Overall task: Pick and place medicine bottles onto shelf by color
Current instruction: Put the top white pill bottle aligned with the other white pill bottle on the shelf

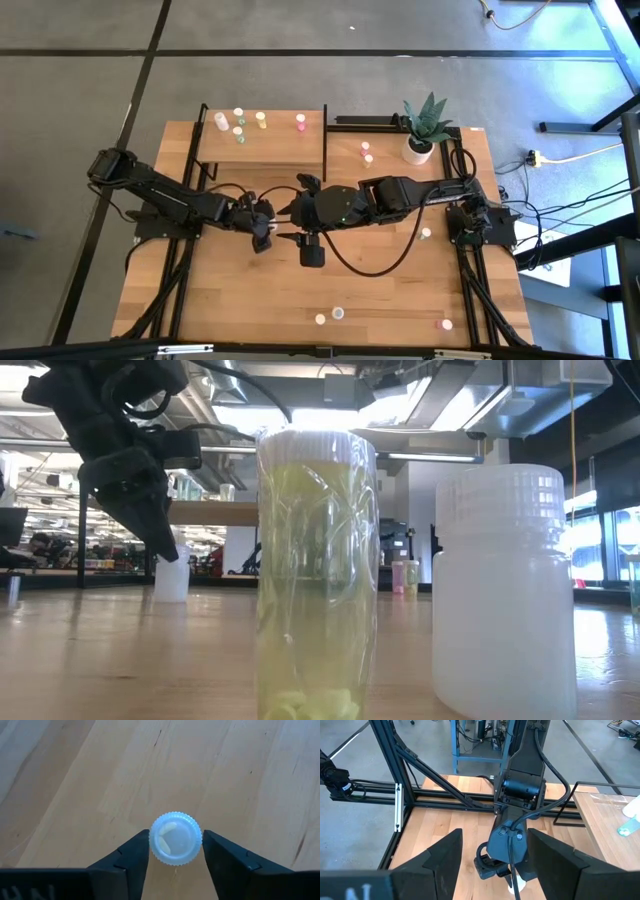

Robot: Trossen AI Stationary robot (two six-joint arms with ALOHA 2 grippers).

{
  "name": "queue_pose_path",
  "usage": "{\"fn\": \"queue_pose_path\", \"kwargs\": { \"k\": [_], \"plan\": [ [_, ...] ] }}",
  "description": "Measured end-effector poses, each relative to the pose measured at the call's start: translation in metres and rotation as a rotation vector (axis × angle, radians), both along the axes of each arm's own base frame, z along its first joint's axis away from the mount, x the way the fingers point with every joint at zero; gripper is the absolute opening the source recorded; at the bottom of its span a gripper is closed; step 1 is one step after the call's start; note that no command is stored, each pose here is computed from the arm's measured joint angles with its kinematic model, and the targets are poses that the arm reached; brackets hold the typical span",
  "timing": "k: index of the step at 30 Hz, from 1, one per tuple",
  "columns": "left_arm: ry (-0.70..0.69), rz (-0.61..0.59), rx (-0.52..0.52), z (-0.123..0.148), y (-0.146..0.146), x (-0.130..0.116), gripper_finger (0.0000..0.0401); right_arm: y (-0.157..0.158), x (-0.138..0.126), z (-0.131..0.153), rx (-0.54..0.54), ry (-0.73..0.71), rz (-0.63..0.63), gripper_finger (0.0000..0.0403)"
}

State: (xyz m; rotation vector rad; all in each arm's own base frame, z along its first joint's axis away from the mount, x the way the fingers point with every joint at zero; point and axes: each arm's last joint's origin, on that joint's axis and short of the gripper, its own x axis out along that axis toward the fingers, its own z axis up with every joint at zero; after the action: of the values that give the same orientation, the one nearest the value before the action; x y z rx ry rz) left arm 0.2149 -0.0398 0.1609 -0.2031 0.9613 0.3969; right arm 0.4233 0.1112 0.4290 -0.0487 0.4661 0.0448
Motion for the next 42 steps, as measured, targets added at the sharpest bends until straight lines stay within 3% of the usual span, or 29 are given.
{"fn": "queue_pose_path", "kwargs": {
  "k": [9, 21, 25, 42],
  "plan": [
    [-0.003, 0.009, 0.015, 0.0, 0.0, 0.0, 0.0134, 0.0, 0.0, 0.0, 0.0, 0.0, 0.0, 0.0223],
    [-0.008, 0.027, -0.017, 0.0, 0.0, 0.0, 0.0129, 0.0, 0.0, 0.0, 0.001, 0.0, -0.001, 0.0223],
    [-0.018, 0.031, -0.078, 0.004, -0.001, -0.002, 0.0129, 0.0, 0.0, 0.0, 0.004, 0.002, -0.002, 0.0223],
    [-0.232, 0.149, -0.206, 0.071, 0.011, -0.053, 0.0128, 0.0, 0.0, -0.001, 0.004, 0.01, -0.003, 0.0223]
  ]
}}
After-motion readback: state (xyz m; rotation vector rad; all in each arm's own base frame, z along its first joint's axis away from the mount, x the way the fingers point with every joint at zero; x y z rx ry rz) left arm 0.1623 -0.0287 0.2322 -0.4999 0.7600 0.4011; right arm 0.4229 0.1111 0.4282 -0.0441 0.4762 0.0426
